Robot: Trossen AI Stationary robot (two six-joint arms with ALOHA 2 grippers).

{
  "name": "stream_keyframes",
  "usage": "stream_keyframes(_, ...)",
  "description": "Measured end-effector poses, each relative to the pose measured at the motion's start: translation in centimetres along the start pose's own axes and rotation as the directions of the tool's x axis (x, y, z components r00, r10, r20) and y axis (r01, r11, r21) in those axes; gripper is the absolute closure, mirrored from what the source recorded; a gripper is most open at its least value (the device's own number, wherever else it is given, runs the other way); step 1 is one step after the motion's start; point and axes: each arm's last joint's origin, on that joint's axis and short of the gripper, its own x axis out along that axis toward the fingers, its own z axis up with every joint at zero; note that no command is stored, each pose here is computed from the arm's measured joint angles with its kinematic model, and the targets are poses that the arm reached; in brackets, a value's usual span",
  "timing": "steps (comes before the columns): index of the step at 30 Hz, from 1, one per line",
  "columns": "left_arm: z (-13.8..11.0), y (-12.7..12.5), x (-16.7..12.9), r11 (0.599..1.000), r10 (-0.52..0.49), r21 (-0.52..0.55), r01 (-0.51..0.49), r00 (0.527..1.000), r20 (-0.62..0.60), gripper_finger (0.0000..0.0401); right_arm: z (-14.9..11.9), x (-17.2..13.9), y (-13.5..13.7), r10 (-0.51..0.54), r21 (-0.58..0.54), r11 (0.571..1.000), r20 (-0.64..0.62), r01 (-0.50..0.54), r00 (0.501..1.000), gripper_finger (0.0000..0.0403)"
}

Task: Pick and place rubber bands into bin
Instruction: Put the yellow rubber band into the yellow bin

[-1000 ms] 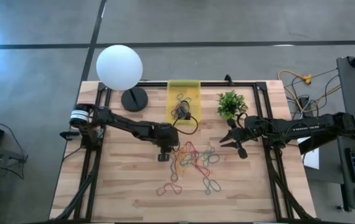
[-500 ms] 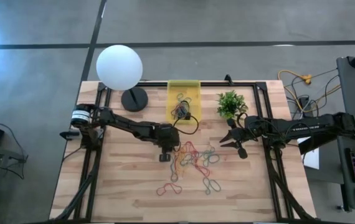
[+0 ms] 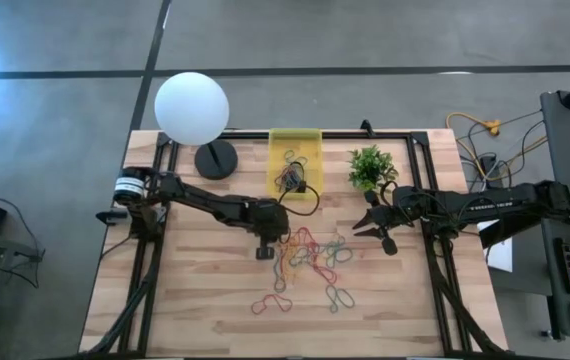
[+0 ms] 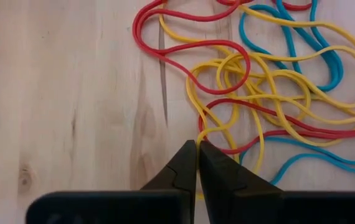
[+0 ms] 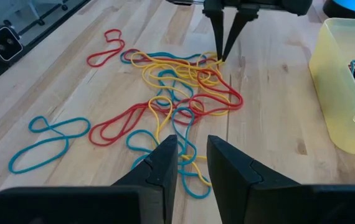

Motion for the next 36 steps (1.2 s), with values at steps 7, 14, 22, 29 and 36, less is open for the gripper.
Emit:
stream_keyframes(7,0.8,0.1,-2.3,0.998,0.06,0.019,-0.061,0.996,0.062,0.0401,0.0,0.0,0.0,0.0,0.0,1.0,-0.001,0.0,1.0,0.0326)
stream_keyframes(14,2.2,0.2,-6.3,0.992,0.106,0.04,-0.116,0.974,0.198,0.0401,-0.1,0.0,0.0,0.0,0.0,1.0,-0.002,0.0,1.0,0.0326)
stream_keyframes(22,3.5,0.0,-9.9,0.98,0.131,0.09,-0.177,0.919,0.373,0.0401,-0.1,0.0,0.0,0.0,0.0,1.0,-0.002,0.0,1.0,0.0326)
stream_keyframes(29,4.8,-0.4,-11.9,0.963,0.127,0.137,-0.233,0.838,0.531,0.0401,-0.1,0.0,0.0,0.0,0.0,1.0,-0.003,0.0,1.0,0.0326)
stream_keyframes(36,4.8,0.6,-12.1,0.916,0.285,0.101,-0.389,0.805,0.52,0.0401,-0.1,0.0,0.0,0.0,0.0,1.0,-0.002,0.0,1.0,0.0326)
